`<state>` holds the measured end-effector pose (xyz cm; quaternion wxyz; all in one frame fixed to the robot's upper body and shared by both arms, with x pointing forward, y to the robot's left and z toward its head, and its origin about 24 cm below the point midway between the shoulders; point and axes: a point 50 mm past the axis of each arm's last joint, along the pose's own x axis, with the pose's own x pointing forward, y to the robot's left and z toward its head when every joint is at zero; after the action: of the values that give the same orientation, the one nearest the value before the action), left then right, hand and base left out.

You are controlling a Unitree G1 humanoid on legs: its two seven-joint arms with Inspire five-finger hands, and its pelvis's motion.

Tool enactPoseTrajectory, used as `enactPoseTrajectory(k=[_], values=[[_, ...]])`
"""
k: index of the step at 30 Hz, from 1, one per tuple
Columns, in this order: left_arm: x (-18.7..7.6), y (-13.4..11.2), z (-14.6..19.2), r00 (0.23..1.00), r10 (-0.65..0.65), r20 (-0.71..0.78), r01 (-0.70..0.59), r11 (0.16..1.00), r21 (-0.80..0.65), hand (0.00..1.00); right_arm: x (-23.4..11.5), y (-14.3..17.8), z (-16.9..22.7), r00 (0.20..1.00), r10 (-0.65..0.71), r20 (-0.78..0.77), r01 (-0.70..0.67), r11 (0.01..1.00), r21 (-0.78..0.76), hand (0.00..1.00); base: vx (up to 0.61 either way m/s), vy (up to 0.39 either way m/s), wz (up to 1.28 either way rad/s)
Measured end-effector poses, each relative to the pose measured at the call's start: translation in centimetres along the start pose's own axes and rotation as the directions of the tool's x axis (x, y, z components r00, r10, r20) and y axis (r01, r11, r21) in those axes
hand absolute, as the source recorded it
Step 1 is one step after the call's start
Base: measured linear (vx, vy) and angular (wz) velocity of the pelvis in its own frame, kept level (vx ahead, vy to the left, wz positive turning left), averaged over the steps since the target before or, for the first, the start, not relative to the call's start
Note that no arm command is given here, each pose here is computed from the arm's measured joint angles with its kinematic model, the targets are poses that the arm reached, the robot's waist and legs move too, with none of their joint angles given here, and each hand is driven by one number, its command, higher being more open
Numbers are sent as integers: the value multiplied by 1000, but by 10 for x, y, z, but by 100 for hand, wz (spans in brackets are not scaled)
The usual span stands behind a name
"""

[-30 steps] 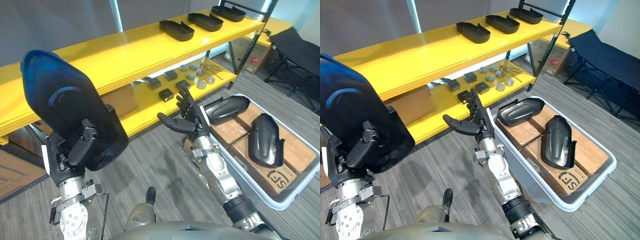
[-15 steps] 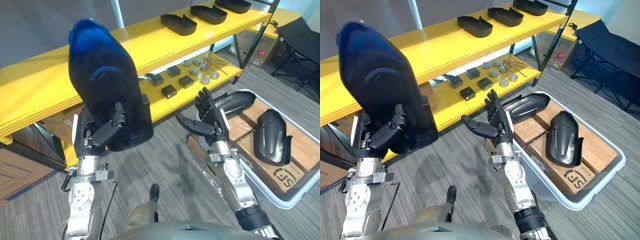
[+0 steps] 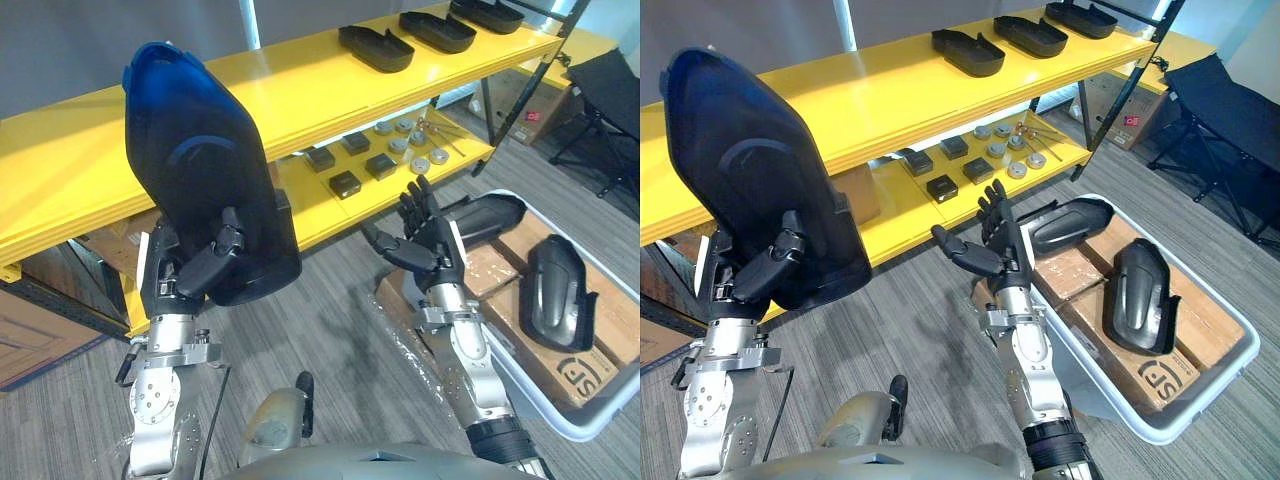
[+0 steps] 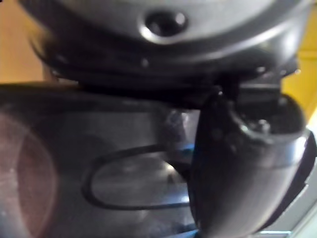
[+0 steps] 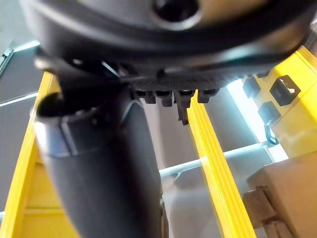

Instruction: Walk over and take three plastic housings, then place them on the shelf

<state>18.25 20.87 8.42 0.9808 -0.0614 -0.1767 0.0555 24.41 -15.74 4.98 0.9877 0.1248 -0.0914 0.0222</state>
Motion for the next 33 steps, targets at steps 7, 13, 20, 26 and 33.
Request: enactPoseTrajectory(k=[7,13,20,26,33], values=[[10,-11,-2,1000,16,1,-16,998,-57,0,-10,-17,21,995,-65,78,66,998,-16,100,215,12,46],[-3,-16,-6,999,20,-40,-23,996,-81,0,-36,-11,37,991,-45,124,46,999,-3,100,293,-227,68],[-20,-16,-15,987,101,-123,-119,981,-150,0,-32,-14,52,982,-18,186,27,998,-48,100,299,-261,41],[-22,-14,-24,980,119,-161,-140,982,-123,0,-24,-30,48,986,-19,165,36,994,-99,100,287,-119,14],[-1,-33,-20,995,-24,-95,15,995,-99,0,-27,-58,61,958,-146,248,183,974,-131,100,206,211,11]])
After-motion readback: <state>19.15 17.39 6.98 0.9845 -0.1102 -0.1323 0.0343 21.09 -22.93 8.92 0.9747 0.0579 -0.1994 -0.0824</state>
